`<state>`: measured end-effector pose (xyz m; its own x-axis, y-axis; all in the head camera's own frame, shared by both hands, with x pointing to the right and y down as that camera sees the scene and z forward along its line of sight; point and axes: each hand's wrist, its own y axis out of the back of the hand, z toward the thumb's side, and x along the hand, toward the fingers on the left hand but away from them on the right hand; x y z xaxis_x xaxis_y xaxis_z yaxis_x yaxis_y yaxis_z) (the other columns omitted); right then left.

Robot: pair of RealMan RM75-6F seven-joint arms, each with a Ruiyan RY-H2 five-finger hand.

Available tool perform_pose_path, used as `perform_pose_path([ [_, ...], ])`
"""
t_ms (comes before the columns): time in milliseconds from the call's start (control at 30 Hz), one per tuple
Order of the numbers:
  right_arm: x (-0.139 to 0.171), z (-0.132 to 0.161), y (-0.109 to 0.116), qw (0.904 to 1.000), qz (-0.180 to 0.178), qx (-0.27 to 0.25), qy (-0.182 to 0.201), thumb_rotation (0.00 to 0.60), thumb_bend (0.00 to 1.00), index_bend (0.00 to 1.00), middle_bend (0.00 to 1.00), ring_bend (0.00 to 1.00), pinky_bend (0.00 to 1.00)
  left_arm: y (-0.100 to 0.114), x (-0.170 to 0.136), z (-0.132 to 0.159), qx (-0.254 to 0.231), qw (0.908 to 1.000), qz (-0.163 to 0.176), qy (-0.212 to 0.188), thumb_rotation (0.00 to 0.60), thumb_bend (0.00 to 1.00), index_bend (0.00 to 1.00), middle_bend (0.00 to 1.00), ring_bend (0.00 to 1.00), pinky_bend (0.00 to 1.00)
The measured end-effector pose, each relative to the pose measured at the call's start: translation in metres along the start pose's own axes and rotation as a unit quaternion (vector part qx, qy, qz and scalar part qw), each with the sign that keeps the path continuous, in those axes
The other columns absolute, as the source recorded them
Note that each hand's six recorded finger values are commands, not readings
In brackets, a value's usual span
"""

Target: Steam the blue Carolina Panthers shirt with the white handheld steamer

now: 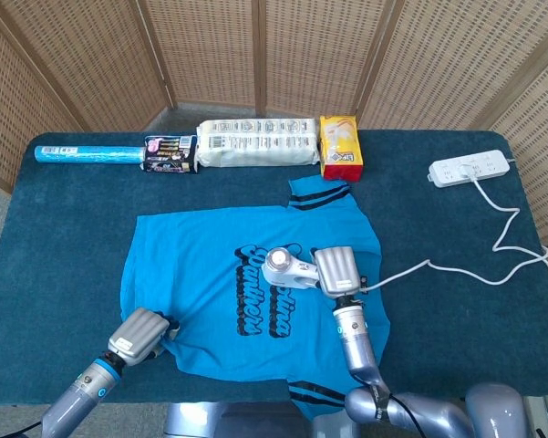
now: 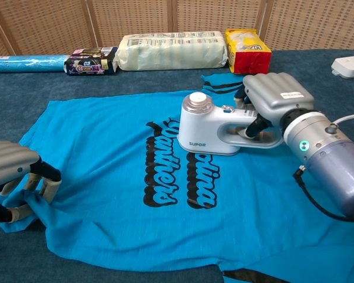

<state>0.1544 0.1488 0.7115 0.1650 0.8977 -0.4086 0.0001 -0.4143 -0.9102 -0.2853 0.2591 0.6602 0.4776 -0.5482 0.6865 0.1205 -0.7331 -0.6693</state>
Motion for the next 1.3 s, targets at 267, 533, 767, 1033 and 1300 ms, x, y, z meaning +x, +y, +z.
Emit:
perform_pose_path([
  [267,0.003,-0.015,-0.003,0.9999,0.003,0.002,-0.01,0.6,0.32,0.77,0.81,0.8,0.78,0.0,0.0,0.0,0.0,1.0,0.001,0.0,0.6,0.43,0.57,0.63,0.57,0.65],
  [533,0.001,-0.011,-0.002,1.0,0.001,-0.004,-0.004,0.6,0.32,0.77,0.81,0.8,0.78,0.001,0.001,0.001,0.0,1.0,0.002,0.001,0.6,0.43,0.57,0.63,0.57,0.65],
  [767,-0.004,0.009,0.004,0.9999,-0.004,-0.003,0.013,0.6,0.32,0.77,0.81,0.8,0.78,0.001,0.0,-0.001,-0.002,1.0,0.003,0.004,0.6,0.43,0.57,0.63,0.57,0.65],
  [1033,-0.005,0.026,0.004,0.9997,-0.002,-0.009,0.023,0.6,0.32,0.77,0.81,0.8,0.78,0.0,-0.003,-0.004,-0.003,1.0,0.003,0.006,0.6,0.43,0.57,0.63,0.57,0.65],
  [1300,-0.002,0.014,0.001,0.9999,-0.001,-0.005,0.01,0.6,0.31,0.77,0.81,0.8,0.77,0.001,-0.003,-0.002,-0.002,1.0,0.005,0.004,0.6,0.43,0.57,0.63,0.57,0.65],
])
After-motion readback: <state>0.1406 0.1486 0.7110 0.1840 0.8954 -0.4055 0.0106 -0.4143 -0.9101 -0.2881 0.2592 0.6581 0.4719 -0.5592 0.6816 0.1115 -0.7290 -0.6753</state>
